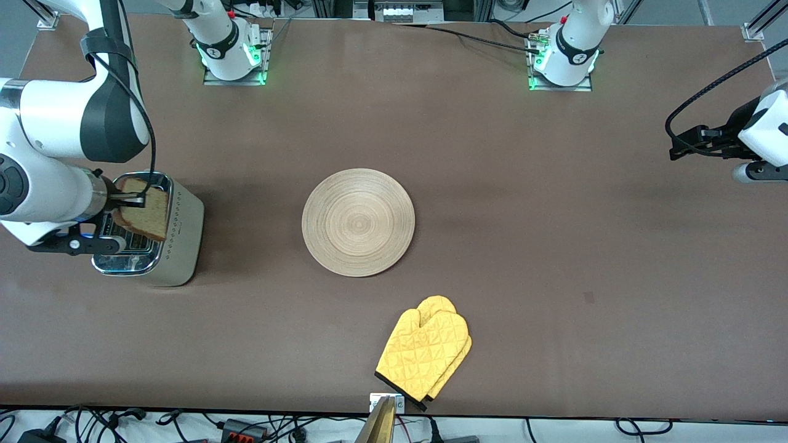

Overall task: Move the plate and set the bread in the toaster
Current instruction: 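Lift the bread with the right gripper and carry it over the toaster, then lower the bread into the toaster slot with the right gripper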

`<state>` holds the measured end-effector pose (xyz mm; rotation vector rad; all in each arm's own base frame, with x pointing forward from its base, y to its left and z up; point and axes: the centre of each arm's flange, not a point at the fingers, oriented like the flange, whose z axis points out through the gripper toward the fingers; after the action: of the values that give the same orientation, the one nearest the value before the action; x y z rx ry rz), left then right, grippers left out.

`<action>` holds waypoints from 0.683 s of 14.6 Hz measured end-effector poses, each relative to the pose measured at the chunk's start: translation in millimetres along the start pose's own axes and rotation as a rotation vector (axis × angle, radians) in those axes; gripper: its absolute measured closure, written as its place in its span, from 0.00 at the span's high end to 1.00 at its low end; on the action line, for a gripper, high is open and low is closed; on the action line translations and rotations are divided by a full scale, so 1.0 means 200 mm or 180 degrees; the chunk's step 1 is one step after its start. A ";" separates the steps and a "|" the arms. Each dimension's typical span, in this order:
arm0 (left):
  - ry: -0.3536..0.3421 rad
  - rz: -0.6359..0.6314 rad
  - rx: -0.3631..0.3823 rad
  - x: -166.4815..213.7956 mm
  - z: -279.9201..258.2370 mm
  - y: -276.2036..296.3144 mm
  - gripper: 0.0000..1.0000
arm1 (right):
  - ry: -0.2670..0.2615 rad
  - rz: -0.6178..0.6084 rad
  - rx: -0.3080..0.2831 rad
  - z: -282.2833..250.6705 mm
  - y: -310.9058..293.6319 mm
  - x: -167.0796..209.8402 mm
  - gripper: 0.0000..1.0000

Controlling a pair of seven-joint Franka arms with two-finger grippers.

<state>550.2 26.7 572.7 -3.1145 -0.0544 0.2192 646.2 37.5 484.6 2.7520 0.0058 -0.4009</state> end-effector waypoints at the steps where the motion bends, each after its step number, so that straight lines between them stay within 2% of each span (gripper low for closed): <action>1: 0.0014 -0.0001 0.0000 0.00 -0.01 0.00 1.00 | -0.0002 -0.0012 -0.0077 0.01 0.03 0.00 0.08; 6: 0.0039 -0.0002 0.0000 0.00 -0.03 0.00 1.00 | -0.0049 0.0043 -0.0139 0.05 0.06 0.02 0.08; 10: 0.0044 0.0002 0.0001 0.00 -0.03 0.00 1.00 | -0.0143 0.0213 0.0034 0.12 0.05 0.06 0.08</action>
<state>551.3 26.0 578.4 -3.1155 -0.0532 0.1976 651.5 18.9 462.5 2.7445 -0.0999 -0.4457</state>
